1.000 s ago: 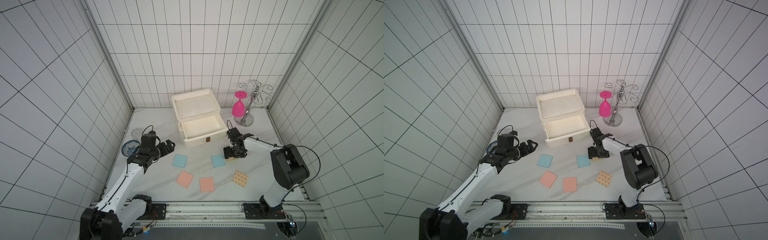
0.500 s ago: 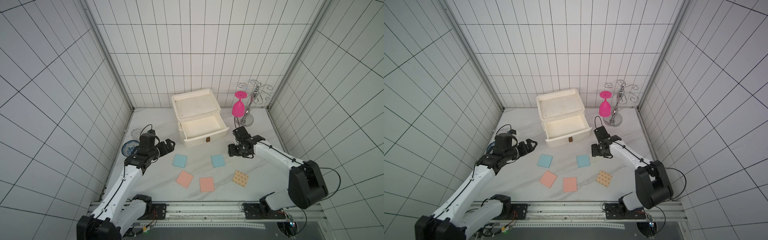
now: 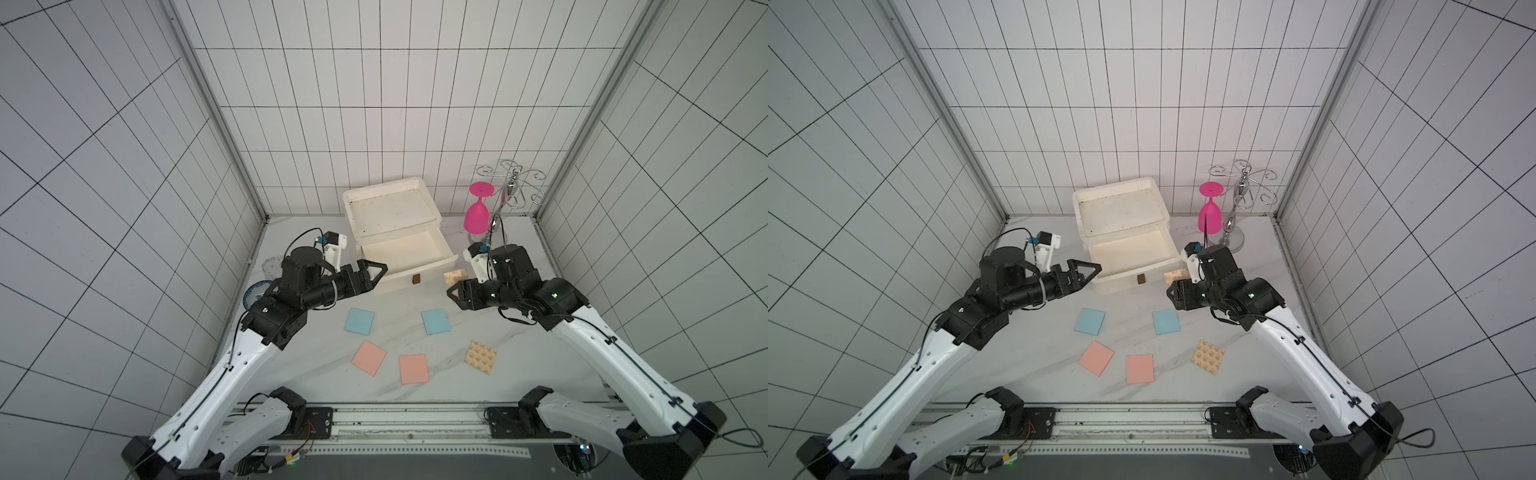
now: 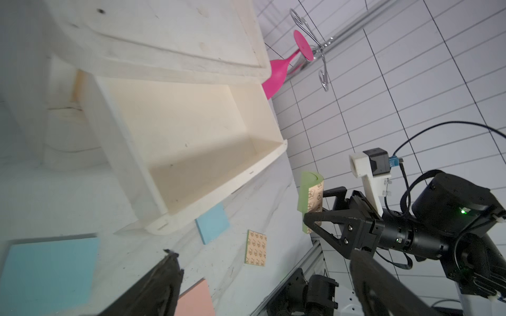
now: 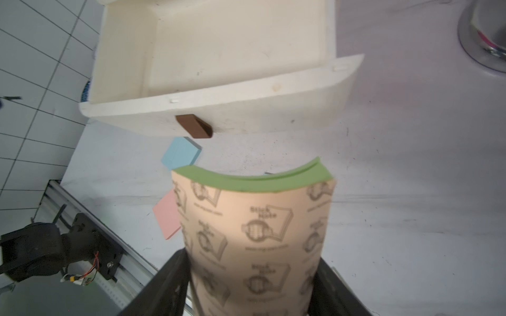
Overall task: Please put the sticky notes in the drawer by color
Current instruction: Pick up the sticky notes from the center of the board.
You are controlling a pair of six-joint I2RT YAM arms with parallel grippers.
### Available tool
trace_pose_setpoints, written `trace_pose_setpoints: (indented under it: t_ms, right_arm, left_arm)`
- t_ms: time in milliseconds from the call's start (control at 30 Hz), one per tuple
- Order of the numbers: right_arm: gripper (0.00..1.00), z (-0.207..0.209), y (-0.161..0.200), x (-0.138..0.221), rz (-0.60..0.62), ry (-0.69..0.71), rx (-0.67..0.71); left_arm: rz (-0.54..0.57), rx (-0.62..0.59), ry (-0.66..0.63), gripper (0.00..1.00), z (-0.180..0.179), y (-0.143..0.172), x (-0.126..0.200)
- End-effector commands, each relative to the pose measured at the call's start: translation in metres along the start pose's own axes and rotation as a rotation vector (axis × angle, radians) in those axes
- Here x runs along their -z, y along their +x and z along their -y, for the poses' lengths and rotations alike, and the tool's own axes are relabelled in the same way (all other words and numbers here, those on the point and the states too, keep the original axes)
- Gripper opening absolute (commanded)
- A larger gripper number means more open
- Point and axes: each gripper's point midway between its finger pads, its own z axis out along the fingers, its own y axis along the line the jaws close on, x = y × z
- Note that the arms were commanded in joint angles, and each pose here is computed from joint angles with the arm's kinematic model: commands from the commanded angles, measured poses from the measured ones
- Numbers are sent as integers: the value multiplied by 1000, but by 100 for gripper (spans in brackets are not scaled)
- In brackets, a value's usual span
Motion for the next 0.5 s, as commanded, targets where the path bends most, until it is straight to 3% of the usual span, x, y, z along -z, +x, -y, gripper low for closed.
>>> trace_pose_setpoints:
  t_ms: [0, 133, 467]
  right_arm:
    - [67, -35, -11, 18, 30, -128, 16]
    - [67, -53, -21, 25, 54, -204, 25]
    - [67, -91, -45, 41, 128, -405, 12]
  left_arm:
    - [-34, 17, 153, 97, 41, 2, -13]
    - [-76, 38, 235, 95, 57, 8, -29]
    - [-151, 115, 396, 79, 82, 22, -48]
